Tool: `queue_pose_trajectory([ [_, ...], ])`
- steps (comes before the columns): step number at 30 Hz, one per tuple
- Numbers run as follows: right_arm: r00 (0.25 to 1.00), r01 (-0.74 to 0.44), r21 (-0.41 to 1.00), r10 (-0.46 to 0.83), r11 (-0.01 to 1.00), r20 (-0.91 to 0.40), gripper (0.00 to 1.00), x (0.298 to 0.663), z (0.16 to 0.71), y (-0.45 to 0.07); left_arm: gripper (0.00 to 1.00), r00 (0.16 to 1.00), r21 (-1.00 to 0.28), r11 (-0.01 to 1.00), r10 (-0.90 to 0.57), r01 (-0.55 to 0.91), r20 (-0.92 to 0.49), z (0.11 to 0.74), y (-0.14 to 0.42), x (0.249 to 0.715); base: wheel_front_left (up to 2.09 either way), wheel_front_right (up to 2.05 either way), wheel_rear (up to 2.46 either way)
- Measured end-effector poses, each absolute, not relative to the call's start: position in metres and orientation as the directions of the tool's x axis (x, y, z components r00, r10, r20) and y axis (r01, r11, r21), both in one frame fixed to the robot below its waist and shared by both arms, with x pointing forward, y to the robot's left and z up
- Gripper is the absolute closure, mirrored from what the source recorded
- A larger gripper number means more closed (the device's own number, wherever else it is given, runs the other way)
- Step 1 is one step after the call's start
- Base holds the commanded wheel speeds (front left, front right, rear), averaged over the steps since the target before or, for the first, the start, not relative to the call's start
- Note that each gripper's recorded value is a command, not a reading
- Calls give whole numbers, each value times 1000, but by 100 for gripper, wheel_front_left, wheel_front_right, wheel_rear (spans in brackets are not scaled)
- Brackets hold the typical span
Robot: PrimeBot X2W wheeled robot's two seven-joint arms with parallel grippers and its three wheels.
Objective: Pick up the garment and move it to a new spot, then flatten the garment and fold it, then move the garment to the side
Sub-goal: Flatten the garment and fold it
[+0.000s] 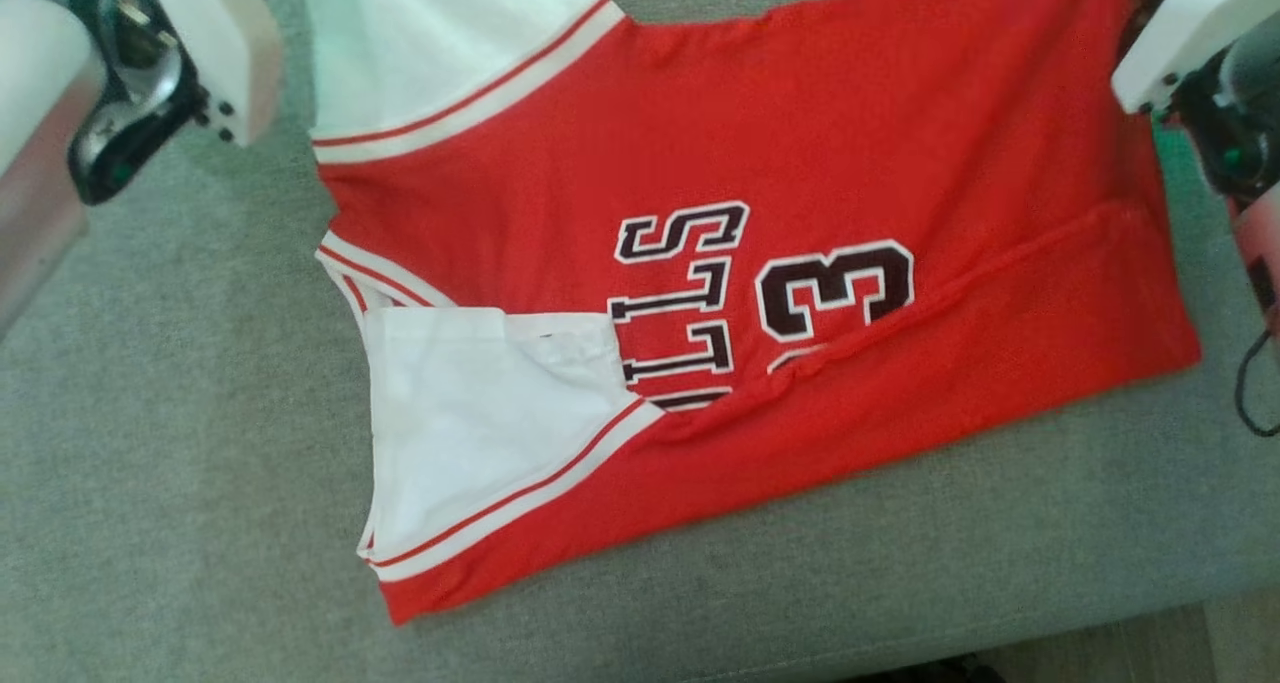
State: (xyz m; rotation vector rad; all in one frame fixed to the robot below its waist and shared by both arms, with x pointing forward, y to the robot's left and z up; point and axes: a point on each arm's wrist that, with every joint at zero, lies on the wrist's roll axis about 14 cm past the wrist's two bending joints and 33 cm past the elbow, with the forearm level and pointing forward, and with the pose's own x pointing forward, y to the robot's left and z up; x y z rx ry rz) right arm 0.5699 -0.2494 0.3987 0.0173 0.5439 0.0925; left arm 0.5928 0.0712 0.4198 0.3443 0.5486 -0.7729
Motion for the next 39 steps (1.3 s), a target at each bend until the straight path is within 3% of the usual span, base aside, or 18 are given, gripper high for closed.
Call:
queue_pose_trajectory([
  [7,906,-79,52,94,995,-412,100,593,430,-250,100,691,181,699,-568,692,-447,456,83,617,0,0,0],
  [14,915,-86,76,109,993,-389,100,593,431,-248,100,710,157,719,-582,677,-396,467,86,609,0,0,0],
  [20,902,-92,102,127,990,-413,100,575,415,-248,100,692,66,740,-589,670,-418,450,98,574,0,0,0],
  [39,870,-133,145,185,981,-456,100,525,398,-241,100,652,-60,736,-632,675,-418,445,118,461,0,0,0],
])
